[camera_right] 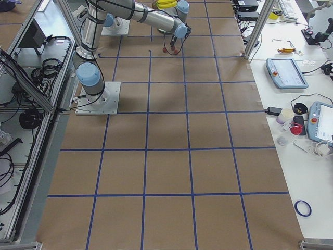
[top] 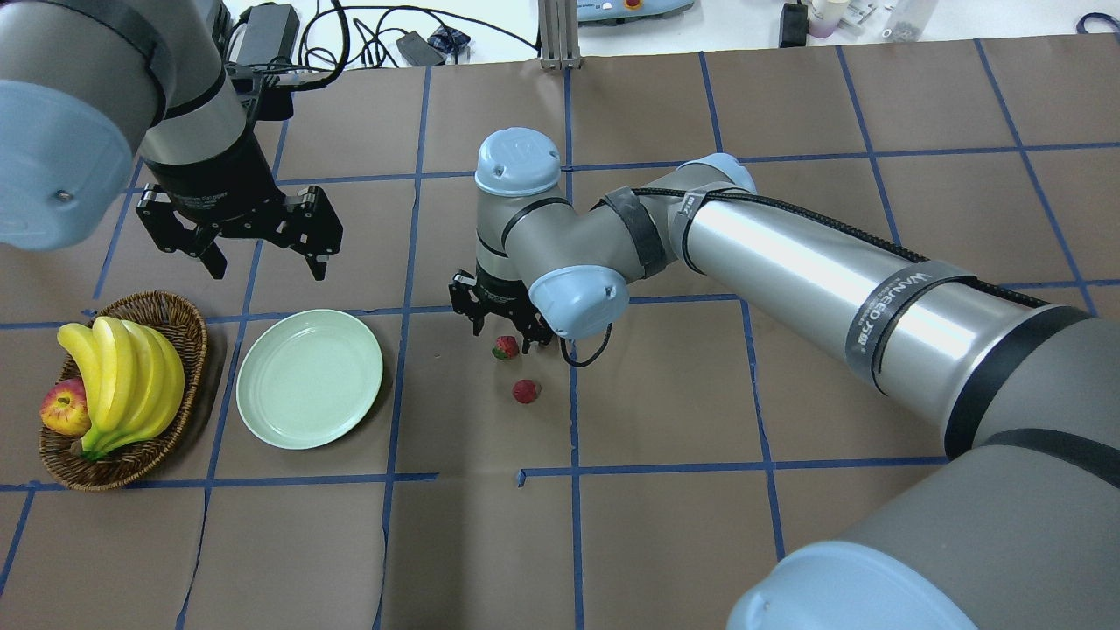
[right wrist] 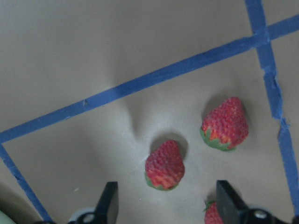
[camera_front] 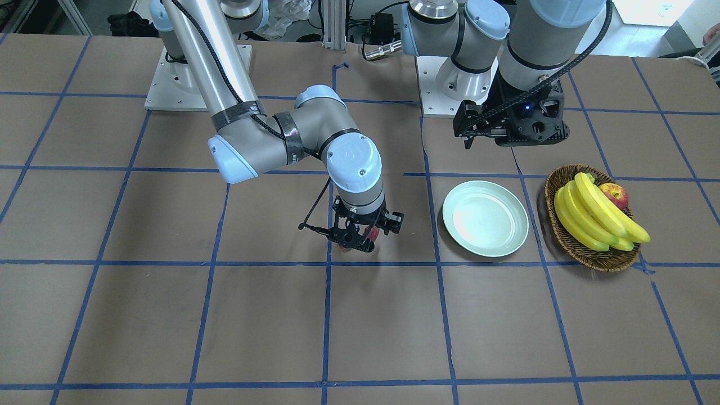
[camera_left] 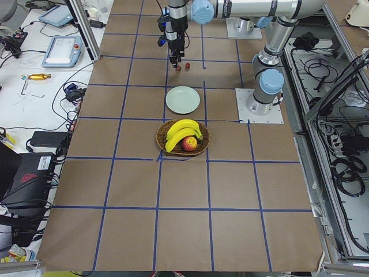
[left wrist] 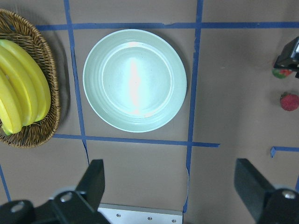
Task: Collect all strawberries into plate
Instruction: 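Carry the third strawberry beside the others and release it, then raise and withdraw the right gripper while the left arm moves toward the strawberries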
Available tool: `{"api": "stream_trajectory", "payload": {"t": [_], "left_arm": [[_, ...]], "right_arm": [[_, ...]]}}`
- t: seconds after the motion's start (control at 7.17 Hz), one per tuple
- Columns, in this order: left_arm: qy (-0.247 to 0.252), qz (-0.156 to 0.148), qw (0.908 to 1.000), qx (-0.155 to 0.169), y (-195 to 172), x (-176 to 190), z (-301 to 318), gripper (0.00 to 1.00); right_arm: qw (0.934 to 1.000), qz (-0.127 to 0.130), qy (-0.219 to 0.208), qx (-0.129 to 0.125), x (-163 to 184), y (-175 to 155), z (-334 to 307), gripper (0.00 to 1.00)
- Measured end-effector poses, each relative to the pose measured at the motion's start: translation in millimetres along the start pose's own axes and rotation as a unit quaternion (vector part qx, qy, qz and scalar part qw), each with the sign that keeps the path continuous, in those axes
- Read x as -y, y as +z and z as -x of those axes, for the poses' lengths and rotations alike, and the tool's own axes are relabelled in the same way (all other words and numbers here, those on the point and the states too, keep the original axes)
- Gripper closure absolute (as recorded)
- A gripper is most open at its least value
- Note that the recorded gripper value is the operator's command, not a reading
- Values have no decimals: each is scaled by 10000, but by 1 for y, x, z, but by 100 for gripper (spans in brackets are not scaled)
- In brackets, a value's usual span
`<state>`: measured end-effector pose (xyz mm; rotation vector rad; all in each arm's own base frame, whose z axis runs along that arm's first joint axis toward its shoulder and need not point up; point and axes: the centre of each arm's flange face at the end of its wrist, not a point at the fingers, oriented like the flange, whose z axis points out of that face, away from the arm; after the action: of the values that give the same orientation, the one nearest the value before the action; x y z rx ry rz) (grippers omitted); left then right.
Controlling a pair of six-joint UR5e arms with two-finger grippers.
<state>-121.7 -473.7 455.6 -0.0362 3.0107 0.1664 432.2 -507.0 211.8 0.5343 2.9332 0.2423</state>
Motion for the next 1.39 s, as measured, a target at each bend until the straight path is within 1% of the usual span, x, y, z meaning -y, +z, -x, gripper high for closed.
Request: {"api": "stream_trajectory", "payload": {"t": [0.14,0.28,0.42,0.56,0.7,0.84,0.98,1.12,1.25,1.39], "left_arm": [[0,1,10000,-3,0,0,0,0],[0,1,10000,-9,0,0,0,0],[-1,-9,10000,-51,-1,0,-1,0],[-3,-18,9999,-145,-2,0,-3,0],[0,-17,9997,-223,-2,1,-4,0],[14,-9,9997,-242,-1,2,-6,0],[75,-35,9997,-229,-1,3,-11,0],[222,-108,9995,-201,-1,2,-25,0],[396,-195,9989,-178,-1,-1,-43,0],[485,-303,9982,-179,-1,-2,-57,0]], "right_arm": [[9999,-94,-34,71,-3,-16,1,0],[9996,-225,-96,104,-7,-41,0,0],[9990,-358,-263,-24,-9,-71,-10,0],[9973,-493,-510,-196,-5,-105,-27,0],[9950,-563,-745,-344,7,-142,-55,0],[9913,-604,-1002,-601,18,-177,-90,0],[9852,-697,-1216,-986,30,-210,-128,0],[9812,-739,-1236,-1287,37,-234,-159,0],[9791,-746,-1214,-1450,39,-253,-181,0],[9771,-749,-1267,-1536,37,-268,-197,0]]}}
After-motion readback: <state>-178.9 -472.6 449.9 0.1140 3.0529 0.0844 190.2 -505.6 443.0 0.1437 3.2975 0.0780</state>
